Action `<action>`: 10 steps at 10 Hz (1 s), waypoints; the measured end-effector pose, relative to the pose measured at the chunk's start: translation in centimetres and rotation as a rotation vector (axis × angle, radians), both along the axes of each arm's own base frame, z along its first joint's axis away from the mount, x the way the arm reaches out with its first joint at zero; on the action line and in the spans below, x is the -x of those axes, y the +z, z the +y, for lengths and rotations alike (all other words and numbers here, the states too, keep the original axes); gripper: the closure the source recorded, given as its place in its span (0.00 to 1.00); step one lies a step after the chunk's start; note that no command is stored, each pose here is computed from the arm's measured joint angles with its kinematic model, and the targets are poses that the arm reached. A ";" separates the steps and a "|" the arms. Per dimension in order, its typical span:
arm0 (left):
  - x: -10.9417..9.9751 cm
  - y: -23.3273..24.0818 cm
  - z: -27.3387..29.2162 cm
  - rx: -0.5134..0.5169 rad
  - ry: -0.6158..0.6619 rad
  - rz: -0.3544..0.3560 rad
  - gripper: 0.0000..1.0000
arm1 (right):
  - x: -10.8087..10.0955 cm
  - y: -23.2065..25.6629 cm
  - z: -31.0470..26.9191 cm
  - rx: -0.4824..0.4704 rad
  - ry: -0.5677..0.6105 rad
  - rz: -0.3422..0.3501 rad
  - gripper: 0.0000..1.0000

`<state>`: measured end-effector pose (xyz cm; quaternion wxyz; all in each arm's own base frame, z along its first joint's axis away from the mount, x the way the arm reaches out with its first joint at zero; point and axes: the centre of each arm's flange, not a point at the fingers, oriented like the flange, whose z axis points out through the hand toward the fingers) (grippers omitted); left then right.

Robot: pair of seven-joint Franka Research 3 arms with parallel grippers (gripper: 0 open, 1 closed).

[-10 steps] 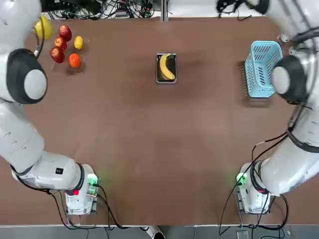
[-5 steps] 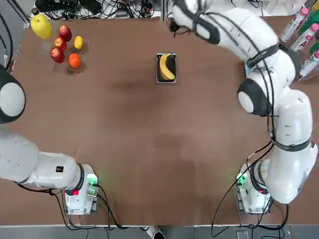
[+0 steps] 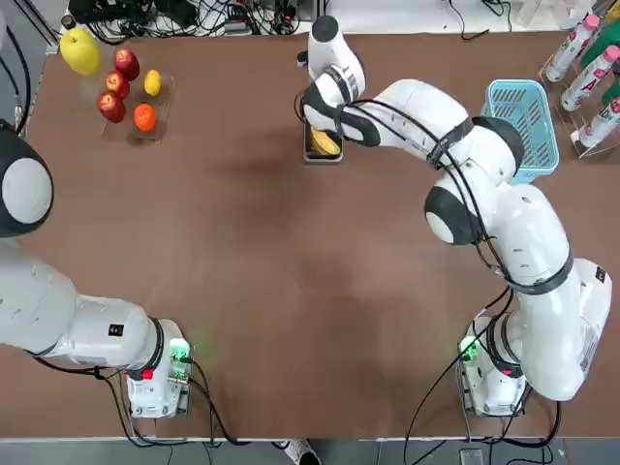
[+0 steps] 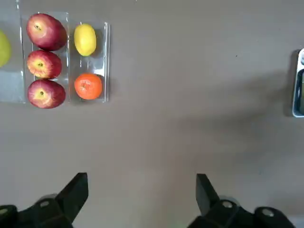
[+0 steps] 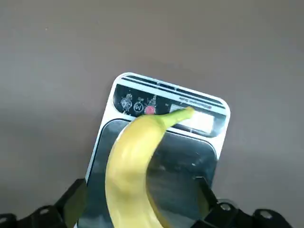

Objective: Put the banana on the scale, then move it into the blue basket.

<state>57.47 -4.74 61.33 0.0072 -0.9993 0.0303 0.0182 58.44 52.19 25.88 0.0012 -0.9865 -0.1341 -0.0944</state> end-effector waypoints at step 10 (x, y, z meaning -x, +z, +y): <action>0.0 0.8 1.3 0.000 0.021 -0.009 0.00 | 1.3 -4.1 1.7 -0.008 -0.005 -0.024 0.29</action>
